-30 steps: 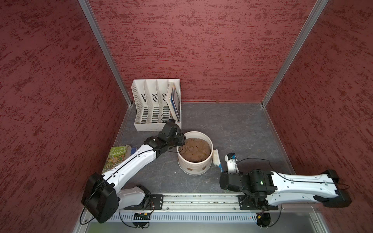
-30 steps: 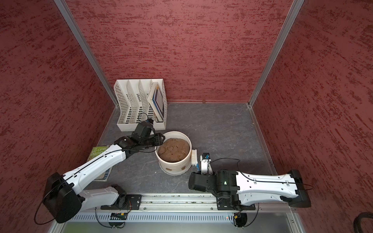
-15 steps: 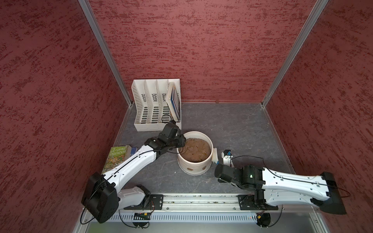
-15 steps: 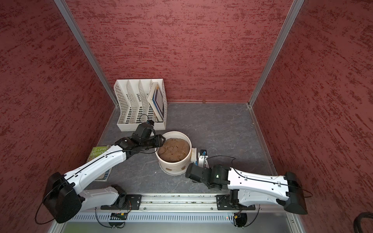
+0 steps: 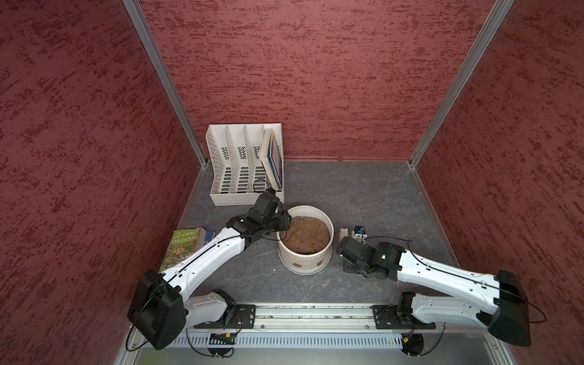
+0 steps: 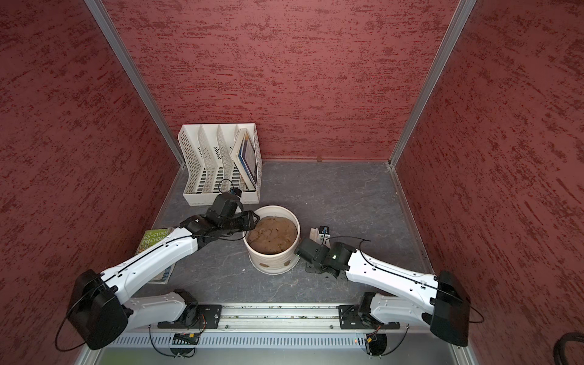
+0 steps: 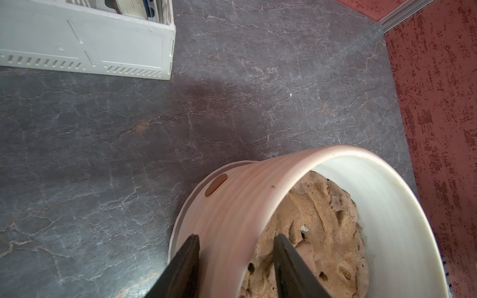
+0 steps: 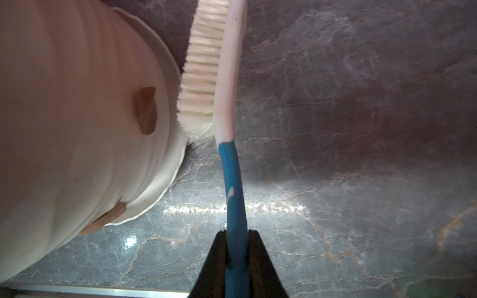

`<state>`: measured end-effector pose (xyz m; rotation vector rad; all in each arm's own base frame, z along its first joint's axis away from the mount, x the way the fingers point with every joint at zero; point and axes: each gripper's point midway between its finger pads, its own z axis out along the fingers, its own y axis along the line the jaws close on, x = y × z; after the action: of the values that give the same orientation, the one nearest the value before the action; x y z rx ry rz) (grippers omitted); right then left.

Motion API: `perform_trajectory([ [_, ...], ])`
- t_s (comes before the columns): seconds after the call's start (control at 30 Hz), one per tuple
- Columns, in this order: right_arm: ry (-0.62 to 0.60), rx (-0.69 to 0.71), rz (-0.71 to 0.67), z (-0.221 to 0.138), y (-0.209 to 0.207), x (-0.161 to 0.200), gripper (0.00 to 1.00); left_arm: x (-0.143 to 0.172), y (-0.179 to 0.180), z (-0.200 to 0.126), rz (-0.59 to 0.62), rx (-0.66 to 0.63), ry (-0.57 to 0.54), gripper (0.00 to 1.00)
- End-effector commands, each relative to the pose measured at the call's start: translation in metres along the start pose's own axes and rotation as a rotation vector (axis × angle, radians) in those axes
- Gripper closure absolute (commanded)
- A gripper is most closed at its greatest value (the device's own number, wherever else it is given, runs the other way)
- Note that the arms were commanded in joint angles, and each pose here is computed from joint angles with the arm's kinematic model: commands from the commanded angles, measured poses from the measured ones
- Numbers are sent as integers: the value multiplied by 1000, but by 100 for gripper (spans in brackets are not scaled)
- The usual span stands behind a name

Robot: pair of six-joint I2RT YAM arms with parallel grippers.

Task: Scrub the dried mud off the ceramic pot
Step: Brush off the soil from the pot.

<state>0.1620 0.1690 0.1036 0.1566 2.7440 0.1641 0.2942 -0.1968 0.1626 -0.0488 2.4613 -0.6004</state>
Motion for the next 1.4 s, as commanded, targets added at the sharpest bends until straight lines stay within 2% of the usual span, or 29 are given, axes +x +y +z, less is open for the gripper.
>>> perform_trajectory([
  [0.0,3,29,-8,-8,-17,-6,100,0,-2,1,-7,20,2,51],
  [0.23,-39,-108,-67,-35,-3,-7,100,-1,-2,4,0,12,5,50],
  [0.4,-38,-144,-83,-53,-11,11,100,-1,-2,6,-2,9,8,54],
  [0.73,-7,-103,-204,-68,-17,51,100,-1,-1,7,-9,0,18,61],
  [0.93,15,-140,-241,-69,0,65,100,-4,-2,6,-6,-3,12,67],
  [1.17,-33,-168,-226,-69,26,57,100,-3,-1,6,7,-11,17,72],
  [1.37,-9,-174,-211,-60,40,61,100,-6,-4,4,15,-5,12,77],
])
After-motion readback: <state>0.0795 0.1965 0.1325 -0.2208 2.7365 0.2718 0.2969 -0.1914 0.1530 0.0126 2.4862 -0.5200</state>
